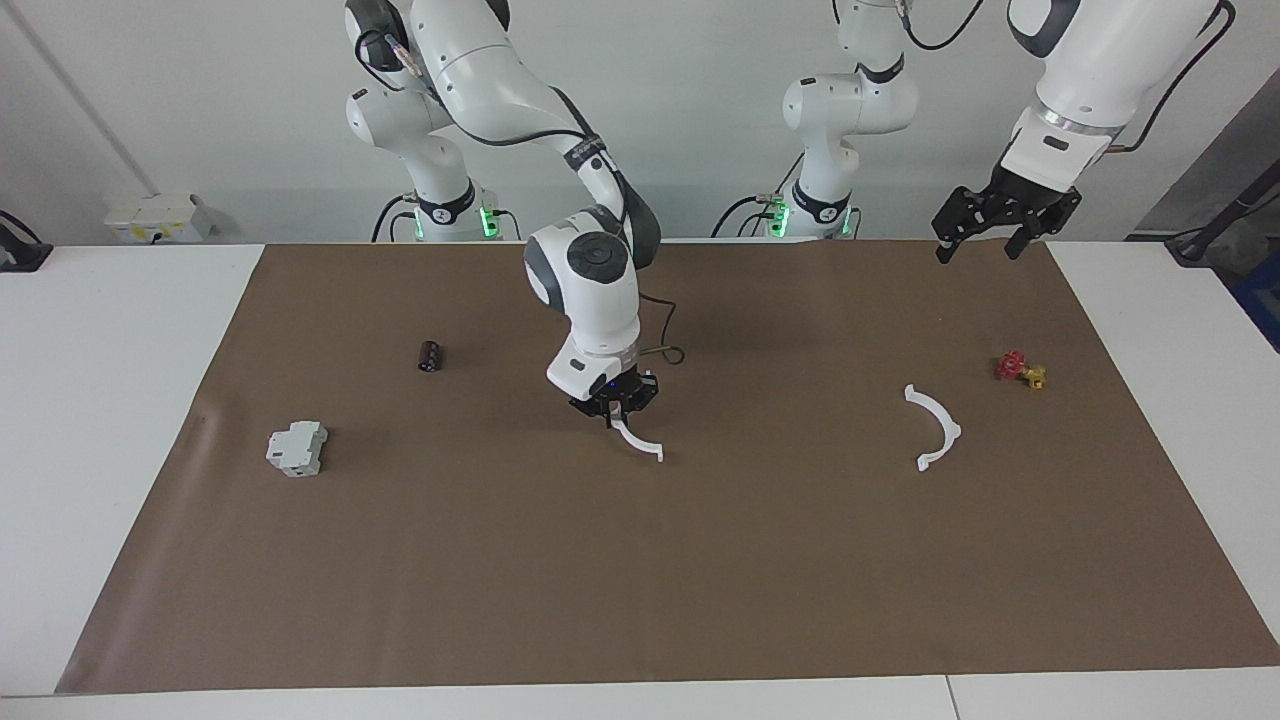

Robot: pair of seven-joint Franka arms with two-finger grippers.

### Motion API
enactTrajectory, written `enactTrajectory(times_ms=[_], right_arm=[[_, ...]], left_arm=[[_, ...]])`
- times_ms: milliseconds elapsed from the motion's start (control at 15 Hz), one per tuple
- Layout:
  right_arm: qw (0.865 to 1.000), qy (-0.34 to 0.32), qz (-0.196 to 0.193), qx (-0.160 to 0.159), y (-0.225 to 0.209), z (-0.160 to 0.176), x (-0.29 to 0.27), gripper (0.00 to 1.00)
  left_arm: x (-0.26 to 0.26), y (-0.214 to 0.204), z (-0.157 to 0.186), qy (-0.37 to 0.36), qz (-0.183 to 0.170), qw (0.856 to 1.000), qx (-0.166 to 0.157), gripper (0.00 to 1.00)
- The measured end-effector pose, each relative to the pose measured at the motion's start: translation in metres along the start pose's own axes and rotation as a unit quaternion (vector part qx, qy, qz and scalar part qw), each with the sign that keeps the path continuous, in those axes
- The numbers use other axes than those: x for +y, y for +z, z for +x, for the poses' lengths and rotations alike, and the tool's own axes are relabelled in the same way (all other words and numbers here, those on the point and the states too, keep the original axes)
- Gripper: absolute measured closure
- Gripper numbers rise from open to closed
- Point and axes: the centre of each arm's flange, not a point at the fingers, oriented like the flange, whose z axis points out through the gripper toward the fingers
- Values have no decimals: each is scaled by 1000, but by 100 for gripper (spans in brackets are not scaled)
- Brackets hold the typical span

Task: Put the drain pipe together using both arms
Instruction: 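Carry the clamp half to the table center and lower it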

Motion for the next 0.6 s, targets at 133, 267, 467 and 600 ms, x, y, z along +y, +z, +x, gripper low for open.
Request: enactTrajectory(times_ms=[133, 267, 467, 600], right_arm=[[1000, 1, -3, -4, 7, -5, -4, 79], [1000, 2, -5, -6, 10, -7, -3, 79], [1000, 17, -7, -11, 14, -10, -1, 79], [1000, 16, -9, -12, 16, -12, -4, 79]], left_arm=[[0, 0, 0, 0, 0, 1000, 0, 0], [0, 0, 0, 0, 0, 1000, 0, 0], [0, 0, 0, 0, 0, 1000, 0, 0], [0, 0, 0, 0, 0, 1000, 0, 0]])
